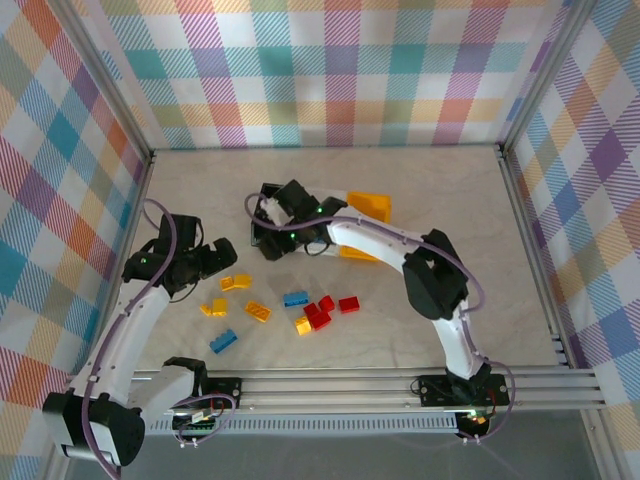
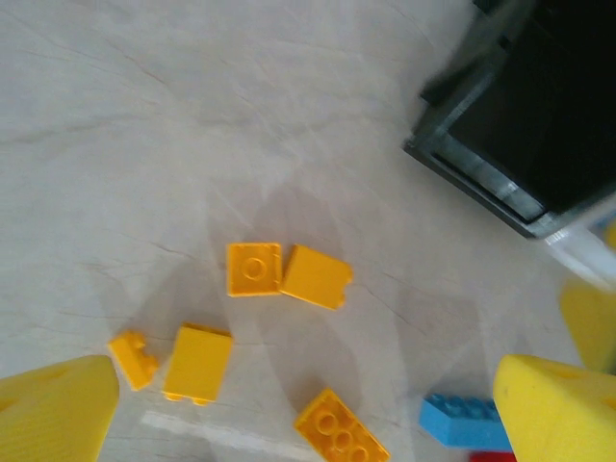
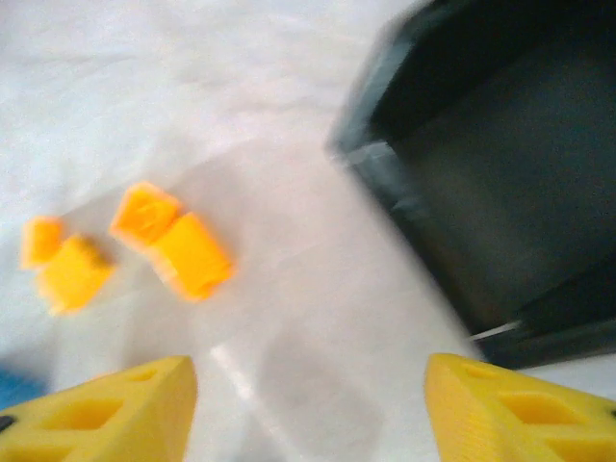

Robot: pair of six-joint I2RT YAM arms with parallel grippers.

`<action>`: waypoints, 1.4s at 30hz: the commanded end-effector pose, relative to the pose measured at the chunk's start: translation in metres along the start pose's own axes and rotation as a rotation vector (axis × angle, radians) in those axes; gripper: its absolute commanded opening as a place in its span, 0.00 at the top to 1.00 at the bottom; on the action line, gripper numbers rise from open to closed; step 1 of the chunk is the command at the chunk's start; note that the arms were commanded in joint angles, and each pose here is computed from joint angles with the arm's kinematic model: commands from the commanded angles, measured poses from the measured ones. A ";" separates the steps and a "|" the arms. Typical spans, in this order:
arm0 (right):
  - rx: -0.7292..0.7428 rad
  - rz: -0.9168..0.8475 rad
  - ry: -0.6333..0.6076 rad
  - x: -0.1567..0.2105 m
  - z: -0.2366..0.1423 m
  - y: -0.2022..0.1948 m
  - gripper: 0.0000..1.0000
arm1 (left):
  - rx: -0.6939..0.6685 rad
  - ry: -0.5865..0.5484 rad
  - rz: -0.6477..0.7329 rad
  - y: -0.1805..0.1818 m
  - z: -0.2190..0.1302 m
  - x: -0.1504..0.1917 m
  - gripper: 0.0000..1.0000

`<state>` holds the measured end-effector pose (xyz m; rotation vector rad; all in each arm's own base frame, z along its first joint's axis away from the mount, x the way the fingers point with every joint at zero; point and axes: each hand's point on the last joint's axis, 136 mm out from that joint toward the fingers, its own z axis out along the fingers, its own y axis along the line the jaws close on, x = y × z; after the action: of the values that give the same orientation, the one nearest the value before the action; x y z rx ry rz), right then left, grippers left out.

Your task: Sort the legos into containers by color

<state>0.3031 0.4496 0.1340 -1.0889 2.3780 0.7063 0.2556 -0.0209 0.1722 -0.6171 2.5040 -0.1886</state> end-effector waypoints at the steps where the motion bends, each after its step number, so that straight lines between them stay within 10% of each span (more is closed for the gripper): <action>1: -0.126 -0.076 0.066 0.034 -0.005 0.047 0.29 | -0.119 -0.124 -0.076 0.027 -0.023 -0.022 0.00; 9: -0.146 -0.180 0.226 0.096 0.033 0.087 0.24 | -0.080 -0.152 -0.093 0.024 -0.035 -0.027 0.00; 32: -0.038 -0.264 0.302 0.111 0.077 0.092 0.23 | -0.111 -0.157 -0.132 0.042 -0.036 -0.024 0.00; 42: 0.020 -0.253 0.293 0.111 0.093 0.082 0.51 | -0.103 -0.135 -0.140 0.046 -0.034 -0.020 0.00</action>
<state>0.1851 0.4861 0.0266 -1.5493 2.4093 0.4780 0.2419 0.0287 0.2022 -0.8304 2.3254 -0.0715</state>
